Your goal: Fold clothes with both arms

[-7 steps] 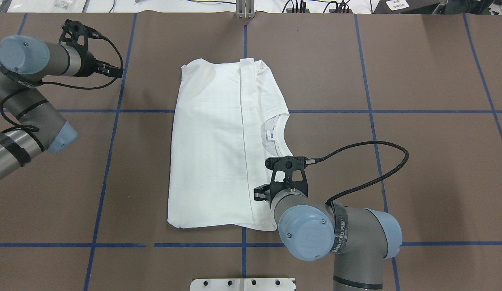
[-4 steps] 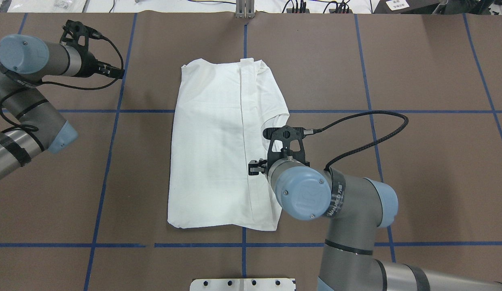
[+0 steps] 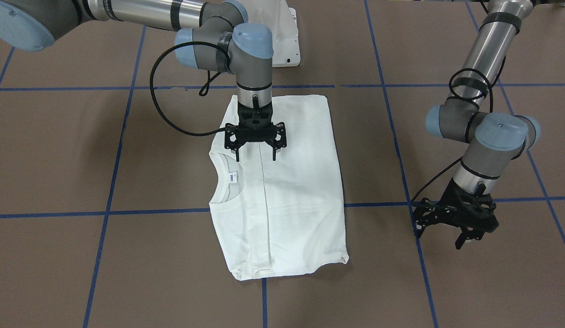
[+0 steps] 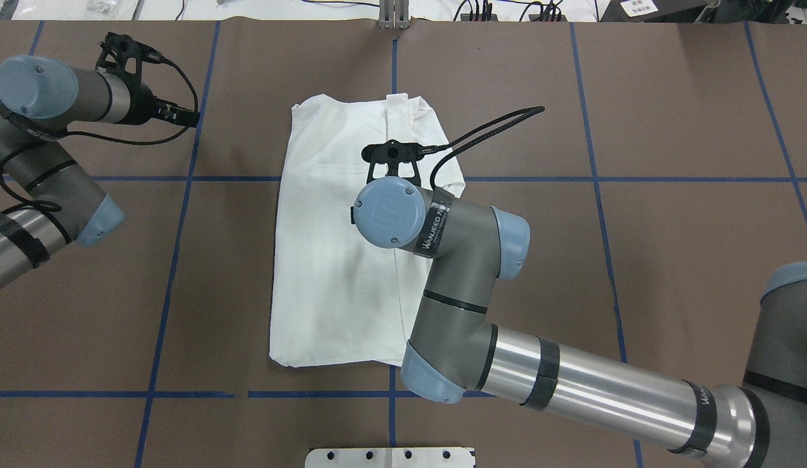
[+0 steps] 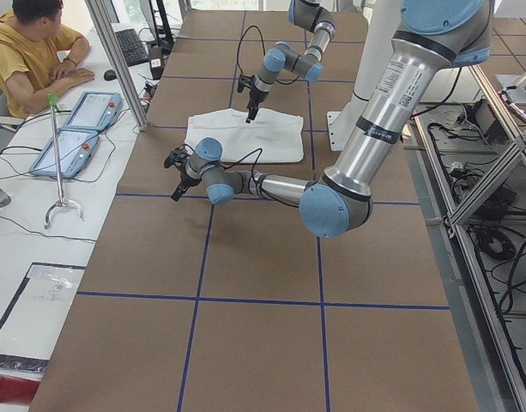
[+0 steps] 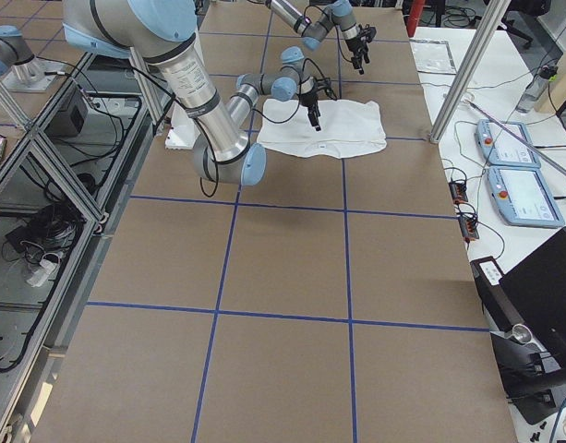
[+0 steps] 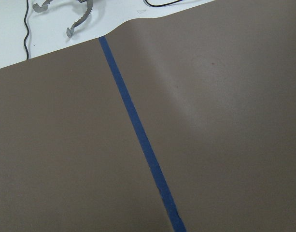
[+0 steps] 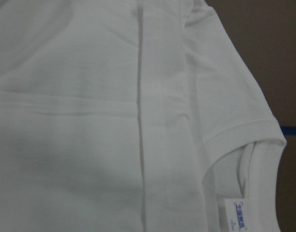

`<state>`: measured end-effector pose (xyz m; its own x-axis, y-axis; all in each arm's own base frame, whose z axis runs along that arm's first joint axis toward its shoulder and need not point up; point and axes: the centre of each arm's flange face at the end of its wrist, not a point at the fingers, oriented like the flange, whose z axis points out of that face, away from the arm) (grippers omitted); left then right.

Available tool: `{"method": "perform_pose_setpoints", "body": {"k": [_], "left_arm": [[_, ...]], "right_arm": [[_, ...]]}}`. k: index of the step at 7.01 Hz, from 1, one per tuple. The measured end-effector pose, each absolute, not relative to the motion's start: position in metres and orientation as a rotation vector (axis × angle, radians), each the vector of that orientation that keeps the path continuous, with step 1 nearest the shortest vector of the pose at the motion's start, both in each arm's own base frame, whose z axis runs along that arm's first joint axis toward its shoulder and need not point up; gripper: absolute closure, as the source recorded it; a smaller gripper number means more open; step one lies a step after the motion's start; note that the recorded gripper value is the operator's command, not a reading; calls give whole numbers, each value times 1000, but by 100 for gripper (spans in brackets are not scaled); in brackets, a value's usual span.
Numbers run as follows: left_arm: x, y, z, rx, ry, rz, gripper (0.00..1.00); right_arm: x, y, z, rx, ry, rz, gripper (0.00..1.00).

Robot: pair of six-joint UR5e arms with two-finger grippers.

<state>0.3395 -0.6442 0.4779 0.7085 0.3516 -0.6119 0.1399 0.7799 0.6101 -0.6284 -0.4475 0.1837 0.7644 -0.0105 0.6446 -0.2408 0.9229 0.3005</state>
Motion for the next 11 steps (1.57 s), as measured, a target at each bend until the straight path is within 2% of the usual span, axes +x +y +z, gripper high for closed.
{"method": "perform_pose_setpoints", "body": {"k": [7, 11], "left_arm": [[340, -644, 478, 682, 790, 127, 0], [341, -644, 477, 683, 791, 129, 0]], "right_arm": [[-650, -462, 219, 340, -551, 70, 0], [-614, -491, 243, 314, -419, -13, 0]]}}
